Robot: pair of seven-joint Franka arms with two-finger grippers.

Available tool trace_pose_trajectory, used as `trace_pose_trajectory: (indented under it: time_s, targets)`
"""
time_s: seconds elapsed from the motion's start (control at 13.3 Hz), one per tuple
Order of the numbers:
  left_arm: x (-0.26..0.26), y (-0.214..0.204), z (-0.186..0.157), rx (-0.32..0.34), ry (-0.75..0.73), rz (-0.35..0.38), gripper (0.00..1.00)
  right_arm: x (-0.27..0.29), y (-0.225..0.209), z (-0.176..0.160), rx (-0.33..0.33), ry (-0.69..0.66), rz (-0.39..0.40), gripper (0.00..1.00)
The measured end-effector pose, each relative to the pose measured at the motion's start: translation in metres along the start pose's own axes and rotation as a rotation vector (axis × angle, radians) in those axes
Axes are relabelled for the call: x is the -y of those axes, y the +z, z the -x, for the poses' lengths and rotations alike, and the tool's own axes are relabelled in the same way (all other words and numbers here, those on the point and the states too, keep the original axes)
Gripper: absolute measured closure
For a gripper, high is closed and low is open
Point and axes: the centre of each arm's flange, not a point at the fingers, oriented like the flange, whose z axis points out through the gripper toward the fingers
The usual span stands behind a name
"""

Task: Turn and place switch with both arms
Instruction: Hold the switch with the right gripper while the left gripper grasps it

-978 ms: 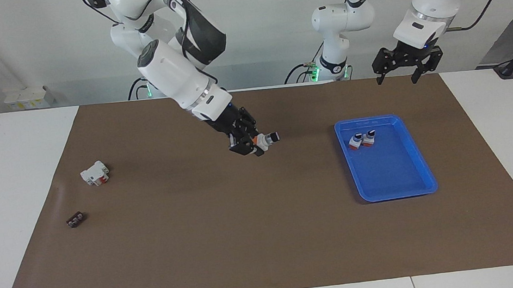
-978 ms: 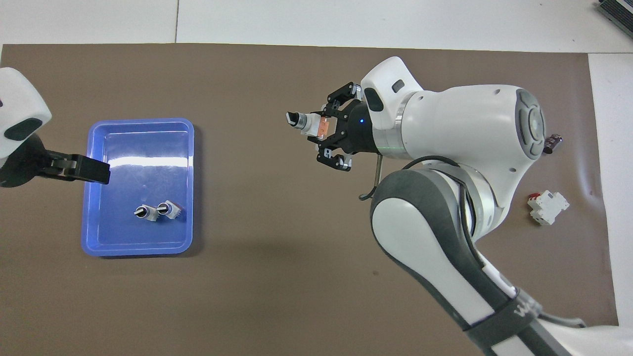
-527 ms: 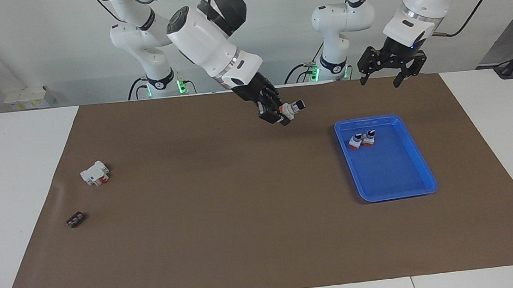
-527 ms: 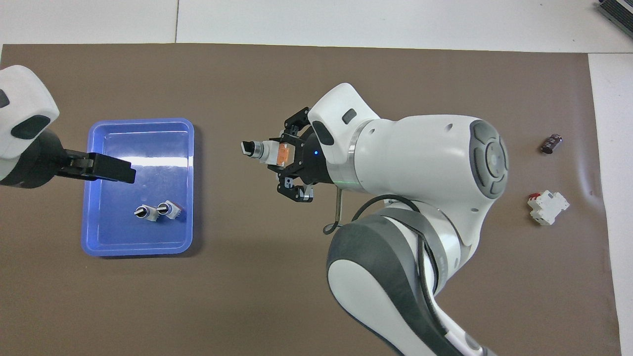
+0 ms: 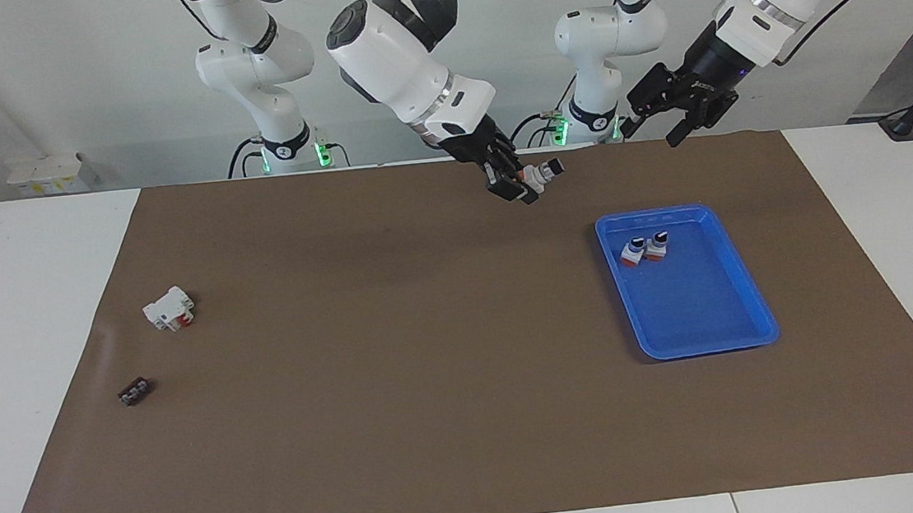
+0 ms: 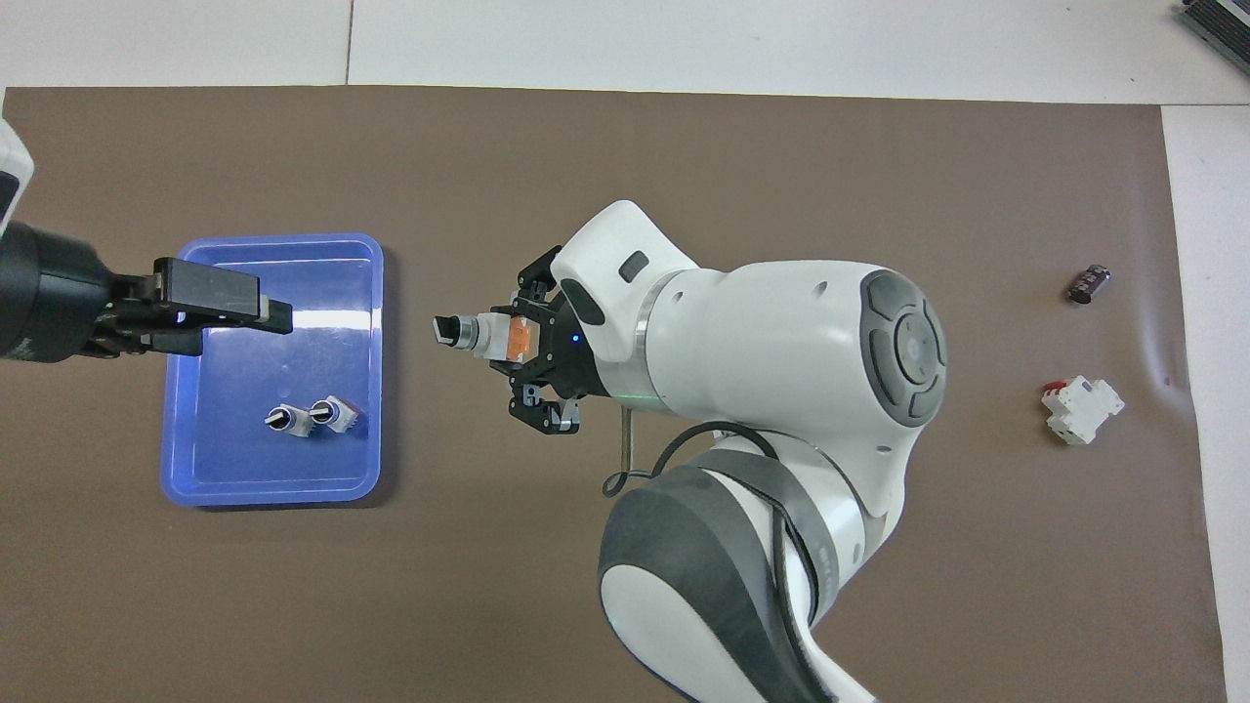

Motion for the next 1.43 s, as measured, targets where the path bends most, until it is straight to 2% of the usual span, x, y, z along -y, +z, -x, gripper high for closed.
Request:
trace_pose_trajectory:
  time_s: [0.3,0.53,0.68,0.75,0.83,0.9,0.98,1.35,1.43]
  targets:
    - [-0.013,0.002,0.001,-0.005,-0.145,0.028,0.02,0.002,0.001,-0.002,-0.001,-0.004,-0.002,0.57]
    - [-0.031,0.022,0.001,-0.019,-0.252,0.05,0.07,0.004,0.002,-0.005,-0.005,-0.009,0.002,0.57]
    - [-0.04,0.038,0.004,-0.001,-0.285,0.069,0.08,0.009,0.005,-0.01,-0.007,-0.018,-0.005,0.57]
    - [-0.042,0.043,0.005,0.012,-0.294,0.073,0.11,0.012,0.007,-0.013,-0.008,-0.023,-0.01,0.57]
    - [-0.044,0.048,0.007,0.024,-0.295,0.077,0.19,0.015,0.008,-0.016,-0.009,-0.028,-0.013,0.57]
    - [-0.046,0.052,0.009,0.034,-0.298,0.078,0.2,0.017,0.008,-0.018,-0.01,-0.032,-0.015,0.57]
    - [-0.046,0.056,0.01,0.043,-0.301,0.077,0.26,0.017,0.009,-0.019,-0.011,-0.033,-0.015,0.57]
    - [-0.038,0.065,0.016,0.097,-0.313,0.052,0.32,0.017,0.009,-0.019,-0.011,-0.033,-0.015,0.57]
    - [-0.036,0.063,0.017,0.103,-0.316,0.054,0.4,0.017,0.009,-0.019,-0.01,-0.033,-0.015,0.57]
